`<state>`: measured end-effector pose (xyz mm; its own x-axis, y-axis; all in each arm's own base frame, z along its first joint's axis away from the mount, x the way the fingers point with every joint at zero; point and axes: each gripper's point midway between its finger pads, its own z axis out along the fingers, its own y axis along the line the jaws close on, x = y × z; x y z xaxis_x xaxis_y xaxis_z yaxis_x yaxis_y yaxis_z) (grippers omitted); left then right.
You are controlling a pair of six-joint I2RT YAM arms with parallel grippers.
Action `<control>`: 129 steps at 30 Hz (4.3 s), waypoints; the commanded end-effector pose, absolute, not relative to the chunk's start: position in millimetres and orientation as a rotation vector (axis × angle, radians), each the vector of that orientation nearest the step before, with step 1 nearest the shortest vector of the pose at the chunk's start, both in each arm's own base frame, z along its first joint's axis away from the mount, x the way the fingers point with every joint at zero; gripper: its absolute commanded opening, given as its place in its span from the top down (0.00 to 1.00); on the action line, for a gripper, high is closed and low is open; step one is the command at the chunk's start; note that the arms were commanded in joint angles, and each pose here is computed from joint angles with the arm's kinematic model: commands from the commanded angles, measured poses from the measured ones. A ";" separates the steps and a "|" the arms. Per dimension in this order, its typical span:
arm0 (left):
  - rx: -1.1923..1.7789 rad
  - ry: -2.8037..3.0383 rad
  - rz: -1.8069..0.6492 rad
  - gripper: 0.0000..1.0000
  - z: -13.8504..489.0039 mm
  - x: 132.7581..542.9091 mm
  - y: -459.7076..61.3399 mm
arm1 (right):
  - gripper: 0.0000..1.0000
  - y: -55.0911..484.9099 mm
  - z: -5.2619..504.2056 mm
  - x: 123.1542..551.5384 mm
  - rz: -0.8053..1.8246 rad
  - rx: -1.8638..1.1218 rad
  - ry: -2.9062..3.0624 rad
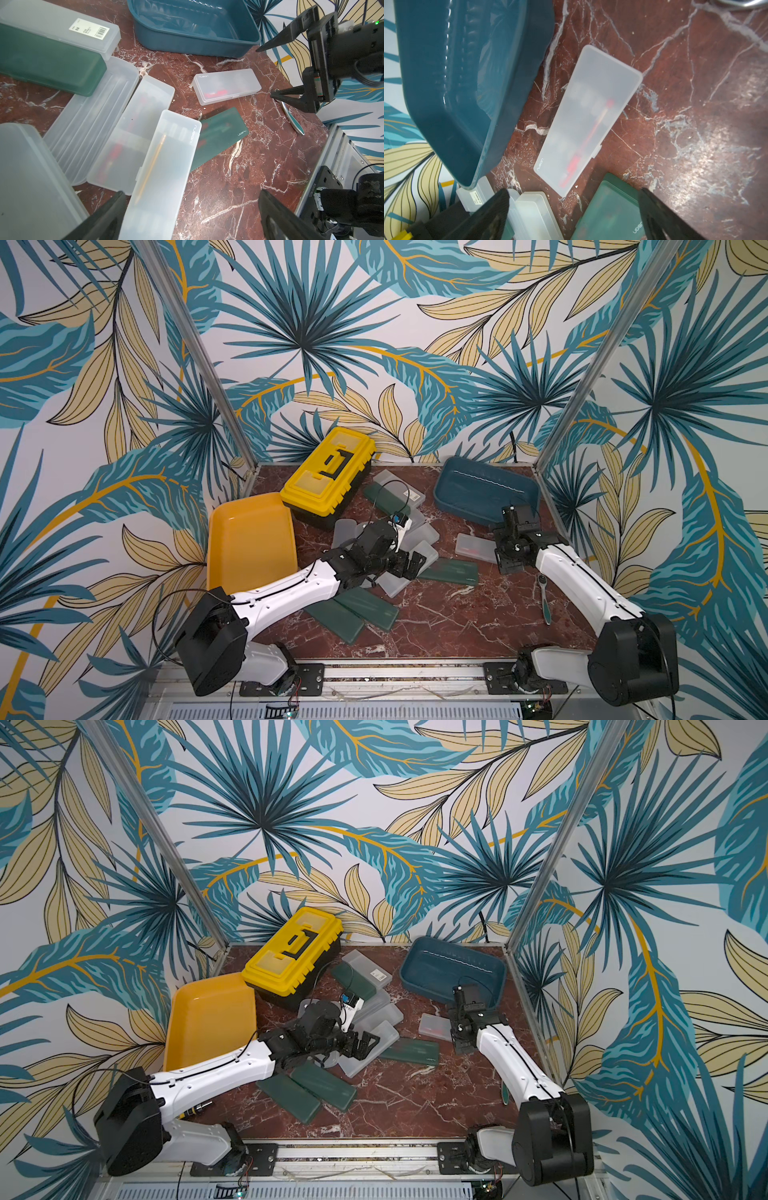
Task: Place the pencil cases by color into the storage box
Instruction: Pick up the pencil case from the center of the board, then place the pencil case at the storage box.
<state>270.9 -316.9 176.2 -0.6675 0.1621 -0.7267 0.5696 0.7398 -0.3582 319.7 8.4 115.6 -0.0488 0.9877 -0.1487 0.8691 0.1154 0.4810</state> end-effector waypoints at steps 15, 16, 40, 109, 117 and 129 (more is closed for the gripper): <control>0.578 2.192 -0.732 0.00 184.6 268.9 -313.6 | 0.03 15.9 61.4 340.1 0.325 2.022 1.897; 0.579 2.191 -0.733 0.00 185.2 268.8 -313.8 | 0.03 16.3 59.9 341.8 0.325 2.027 1.894; 0.598 2.187 -0.749 0.00 186.2 266.6 -315.2 | 0.03 3.9 31.3 354.2 0.312 2.134 1.881; 0.666 2.109 -0.775 0.00 207.6 263.0 -314.0 | 0.37 22.9 227.9 441.6 0.300 1.029 2.263; 0.748 2.068 -0.824 0.00 212.9 265.1 -334.1 | 0.37 26.8 236.5 513.2 0.269 0.841 2.258; 0.899 1.912 -0.730 0.01 225.1 298.2 -367.0 | 0.35 26.5 237.8 577.0 0.283 0.584 2.193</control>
<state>281.4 -356.2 199.0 -0.4582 0.3061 -0.8345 0.7855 0.5789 -0.2189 561.3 23.1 221.9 -0.5685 0.5647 -0.5983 0.4079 0.8250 0.3911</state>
